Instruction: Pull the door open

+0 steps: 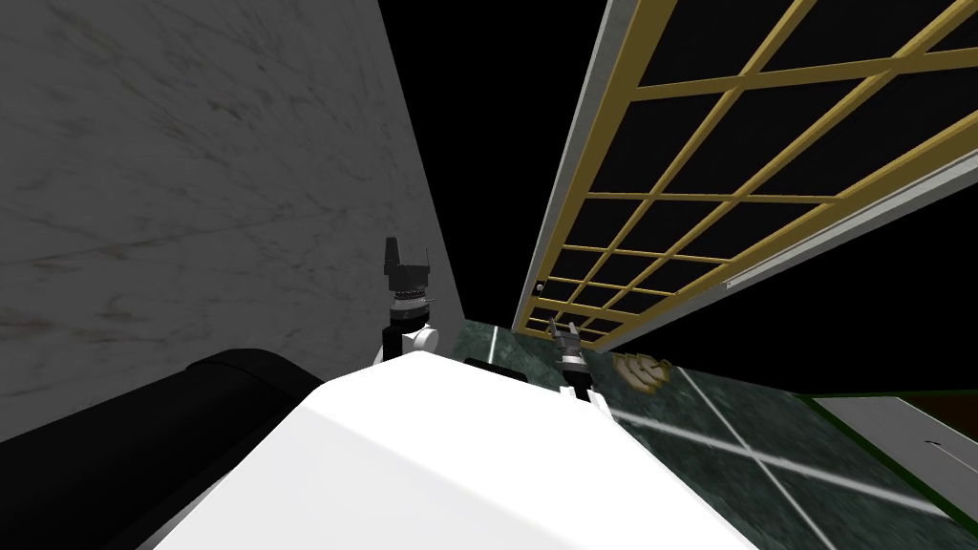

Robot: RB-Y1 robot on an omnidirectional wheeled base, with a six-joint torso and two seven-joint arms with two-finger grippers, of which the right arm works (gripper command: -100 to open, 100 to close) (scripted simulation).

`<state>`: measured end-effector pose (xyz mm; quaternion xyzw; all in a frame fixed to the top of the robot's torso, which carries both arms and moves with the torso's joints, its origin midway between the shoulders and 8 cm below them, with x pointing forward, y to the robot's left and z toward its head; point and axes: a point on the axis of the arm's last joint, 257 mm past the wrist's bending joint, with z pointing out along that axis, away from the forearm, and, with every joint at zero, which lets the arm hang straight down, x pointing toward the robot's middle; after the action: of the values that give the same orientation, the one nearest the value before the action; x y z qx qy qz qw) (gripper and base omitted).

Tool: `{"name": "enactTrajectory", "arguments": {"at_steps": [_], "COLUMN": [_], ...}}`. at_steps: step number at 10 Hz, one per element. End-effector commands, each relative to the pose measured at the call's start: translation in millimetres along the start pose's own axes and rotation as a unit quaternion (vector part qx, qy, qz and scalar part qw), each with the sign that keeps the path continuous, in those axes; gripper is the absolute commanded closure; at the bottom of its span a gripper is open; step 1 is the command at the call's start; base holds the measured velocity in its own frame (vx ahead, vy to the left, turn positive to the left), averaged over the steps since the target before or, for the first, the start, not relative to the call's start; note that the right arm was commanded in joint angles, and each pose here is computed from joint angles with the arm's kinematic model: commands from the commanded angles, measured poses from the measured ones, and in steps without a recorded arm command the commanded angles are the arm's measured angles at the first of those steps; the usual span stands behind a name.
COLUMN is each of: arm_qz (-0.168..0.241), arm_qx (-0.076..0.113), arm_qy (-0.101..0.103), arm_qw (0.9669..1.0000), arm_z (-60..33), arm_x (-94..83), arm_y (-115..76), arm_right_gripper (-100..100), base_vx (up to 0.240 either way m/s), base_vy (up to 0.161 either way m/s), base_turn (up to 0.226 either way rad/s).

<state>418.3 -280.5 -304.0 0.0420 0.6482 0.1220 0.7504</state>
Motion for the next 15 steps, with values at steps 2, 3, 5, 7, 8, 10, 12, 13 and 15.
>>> {"name": "enactTrajectory", "arguments": {"at_steps": [2, 3, 5, 7, 8, 10, 12, 13, 15], "arm_qz": [-0.021, -0.028, -0.042, -0.053, -0.064, -0.074, -0.085, -0.092, -0.099], "arm_qx": [-0.001, -0.002, -0.004, -0.005, -0.008, -0.010, -0.013, -0.016, -0.019], "arm_qy": [0.013, 0.017, 0.027, 0.035, 0.042, 0.050, 0.059, 0.065, 0.071], "arm_qw": [0.9997, 0.9995, 0.9988, 0.9980, 0.9970, 0.9960, 0.9946, 0.9936, 0.9924], "arm_z": [-3.7, -5.0, -7.8, -10.4, -13.0, -15.7, -19.0, -21.2, -23.8], "arm_x": [15.1, 20.9, 32.2, 42.3, 52.0, 61.6, 73.2, 80.7, 89.3], "arm_y": [2.6, 3.6, 5.9, 8.8, 12.0, 15.7, 21.4, 25.5, 31.1], "arm_right_gripper": [-100, -100, -100, -100, -100, -100, -100, -100, -100], "base_vx": [0.101, 0.104, 0.104, 0.105, 0.109, 0.125, 0.103, 0.142, 0.120], "base_vy": [0.010, 0.009, -0.009, 0.016, 0.018, 0.013, 0.008, -0.006, 0.031], "base_turn": [-0.039, -0.036, -0.041, -0.049, -0.079, -0.075, -0.077, -0.169, -0.089]}}
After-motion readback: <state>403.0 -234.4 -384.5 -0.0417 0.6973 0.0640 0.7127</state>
